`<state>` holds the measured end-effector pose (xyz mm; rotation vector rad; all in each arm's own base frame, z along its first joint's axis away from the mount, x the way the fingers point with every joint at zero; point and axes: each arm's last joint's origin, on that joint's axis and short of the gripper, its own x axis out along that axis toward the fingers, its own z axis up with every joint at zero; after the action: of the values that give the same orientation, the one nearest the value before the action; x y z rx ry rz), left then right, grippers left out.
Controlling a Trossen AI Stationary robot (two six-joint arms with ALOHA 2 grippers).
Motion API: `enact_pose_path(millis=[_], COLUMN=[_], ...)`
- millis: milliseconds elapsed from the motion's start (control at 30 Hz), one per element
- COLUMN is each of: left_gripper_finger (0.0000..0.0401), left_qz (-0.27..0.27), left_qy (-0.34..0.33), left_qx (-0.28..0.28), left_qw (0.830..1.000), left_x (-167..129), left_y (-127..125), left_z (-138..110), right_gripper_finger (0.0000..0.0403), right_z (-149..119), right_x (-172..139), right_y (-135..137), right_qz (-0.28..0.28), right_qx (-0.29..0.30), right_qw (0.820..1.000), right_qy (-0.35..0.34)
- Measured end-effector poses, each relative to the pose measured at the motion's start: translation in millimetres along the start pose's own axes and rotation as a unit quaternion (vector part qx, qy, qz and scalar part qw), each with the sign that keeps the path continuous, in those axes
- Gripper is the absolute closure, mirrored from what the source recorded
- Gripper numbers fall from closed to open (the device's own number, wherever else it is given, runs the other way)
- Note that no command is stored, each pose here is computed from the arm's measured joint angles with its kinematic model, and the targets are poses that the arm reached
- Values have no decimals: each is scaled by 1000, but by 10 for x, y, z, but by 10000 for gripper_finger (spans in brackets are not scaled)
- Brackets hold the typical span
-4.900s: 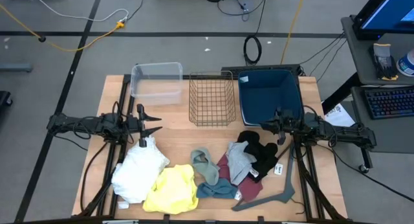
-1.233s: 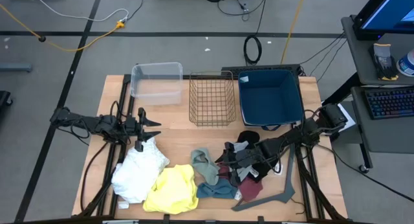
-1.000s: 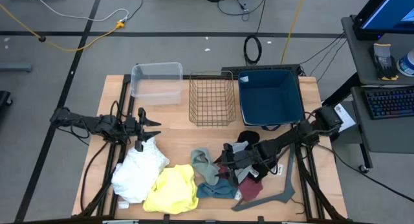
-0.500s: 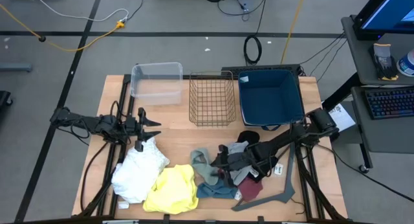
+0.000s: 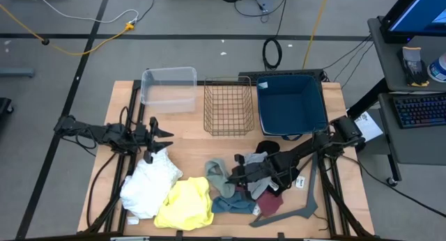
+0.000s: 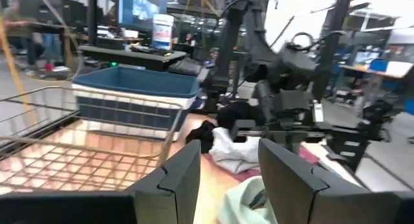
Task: Pick & Place Cloths
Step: Put the grey sock into the transparent container
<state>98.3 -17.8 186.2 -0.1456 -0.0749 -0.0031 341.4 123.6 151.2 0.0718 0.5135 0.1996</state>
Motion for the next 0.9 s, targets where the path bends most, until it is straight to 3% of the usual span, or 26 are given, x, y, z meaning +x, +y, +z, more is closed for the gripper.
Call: enact_pose_path(millis=[200, 467, 900], left_gripper_finger=[245, 245, 244], left_qz=[-39, -96, -94], left_qy=[-16, -67, -88], left_qx=[0, 34, 45], left_qw=[999, 993, 991], left_x=[-2, 55, 341], left_y=[-26, -86, -157], left_z=[38, 142, 120], right_gripper_finger=[400, 401, 402], right_z=[314, 739, 1164], right_x=[-219, -617, -708], right_y=[34, 27, -10], right_qz=[6, -46, -81], right_qx=[-57, -136, -192], right_qw=[995, 973, 949], right_qy=[-78, -183, -237])
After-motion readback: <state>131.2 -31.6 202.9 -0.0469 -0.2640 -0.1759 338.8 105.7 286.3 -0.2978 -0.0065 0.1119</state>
